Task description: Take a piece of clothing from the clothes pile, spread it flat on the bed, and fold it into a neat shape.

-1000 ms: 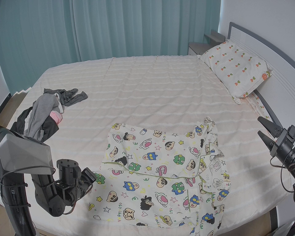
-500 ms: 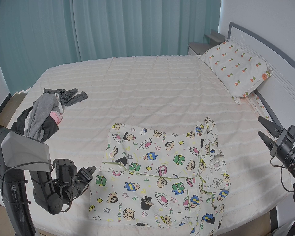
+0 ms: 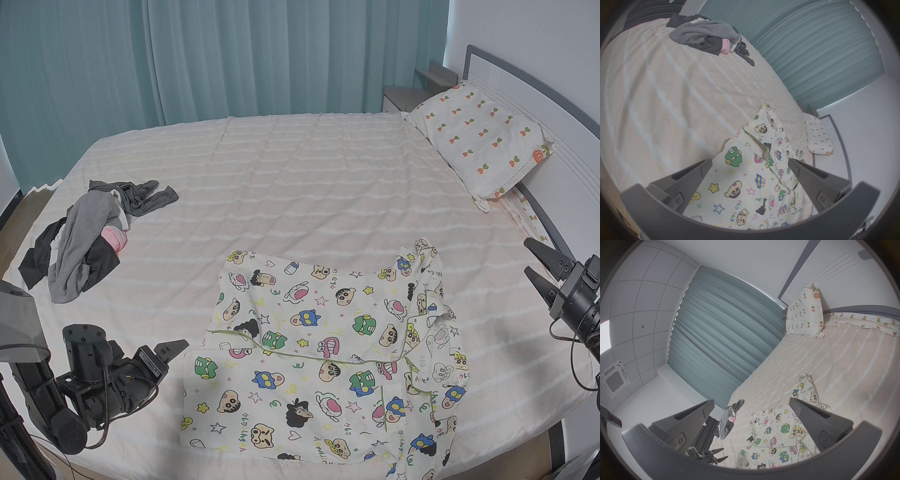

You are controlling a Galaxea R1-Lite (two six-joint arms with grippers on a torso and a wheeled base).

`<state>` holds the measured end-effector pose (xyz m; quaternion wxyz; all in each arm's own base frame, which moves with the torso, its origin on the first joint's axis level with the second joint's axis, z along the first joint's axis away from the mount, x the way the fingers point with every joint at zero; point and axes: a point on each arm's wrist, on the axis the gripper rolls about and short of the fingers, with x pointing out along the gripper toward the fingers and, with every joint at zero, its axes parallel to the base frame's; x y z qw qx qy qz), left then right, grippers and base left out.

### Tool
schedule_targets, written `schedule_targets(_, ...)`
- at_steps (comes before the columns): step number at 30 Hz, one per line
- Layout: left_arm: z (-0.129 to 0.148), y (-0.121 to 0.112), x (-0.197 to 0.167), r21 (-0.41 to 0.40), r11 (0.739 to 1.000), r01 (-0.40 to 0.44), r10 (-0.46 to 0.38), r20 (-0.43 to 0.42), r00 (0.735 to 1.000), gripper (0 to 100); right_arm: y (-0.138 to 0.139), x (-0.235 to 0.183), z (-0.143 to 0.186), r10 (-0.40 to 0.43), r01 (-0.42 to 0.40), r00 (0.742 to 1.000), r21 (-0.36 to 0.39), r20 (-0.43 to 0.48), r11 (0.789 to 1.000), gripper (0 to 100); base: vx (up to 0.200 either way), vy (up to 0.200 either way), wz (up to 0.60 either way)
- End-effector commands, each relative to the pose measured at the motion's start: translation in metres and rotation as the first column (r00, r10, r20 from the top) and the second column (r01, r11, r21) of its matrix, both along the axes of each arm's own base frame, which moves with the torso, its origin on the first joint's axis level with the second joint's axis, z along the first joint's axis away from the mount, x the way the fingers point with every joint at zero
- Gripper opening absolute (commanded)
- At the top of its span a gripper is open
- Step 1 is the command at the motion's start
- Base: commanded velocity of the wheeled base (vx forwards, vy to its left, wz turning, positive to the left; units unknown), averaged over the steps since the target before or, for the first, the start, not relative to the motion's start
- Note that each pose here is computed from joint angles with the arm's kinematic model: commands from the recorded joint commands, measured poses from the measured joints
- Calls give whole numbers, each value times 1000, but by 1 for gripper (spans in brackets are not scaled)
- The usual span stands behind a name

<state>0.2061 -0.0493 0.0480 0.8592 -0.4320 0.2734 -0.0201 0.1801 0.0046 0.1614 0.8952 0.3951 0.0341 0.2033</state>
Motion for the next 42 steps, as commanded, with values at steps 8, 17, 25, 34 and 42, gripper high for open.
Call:
schedule_targets(8, 7, -4, -7, -30, 999, 17, -16, 21, 1000, 100, 0, 3, -4, 14, -14, 1000, -2, -25, 1000, 100, 0, 0, 0)
schedule_targets(17, 7, -6, -8, -43, 999, 19, -18, 12, 1000, 100, -4, 19, -29, 2, -7, 984, -25, -180, 1000, 100, 0, -111, 0)
schedule_targets(25, 7, -9, -10, -41, 999, 35, -35, 11, 999, 100, -17, 47, -84, -25, -16, 925, -104, -378, 994, 100, 0, -100, 0)
schedule_targets(34, 6, -12, -10, -37, 998, 45, -44, 7, 999, 100, -21, 76, -135, 112, -159, 851, -48, -513, 986, 100, 0, 0, 0)
schedule_targets(42, 1, -13, -13, -29, 998, 50, -51, -20, 999, 100, -12, 97, -177, 158, -242, 803, -71, -575, 968, 100, 0, 0, 0)
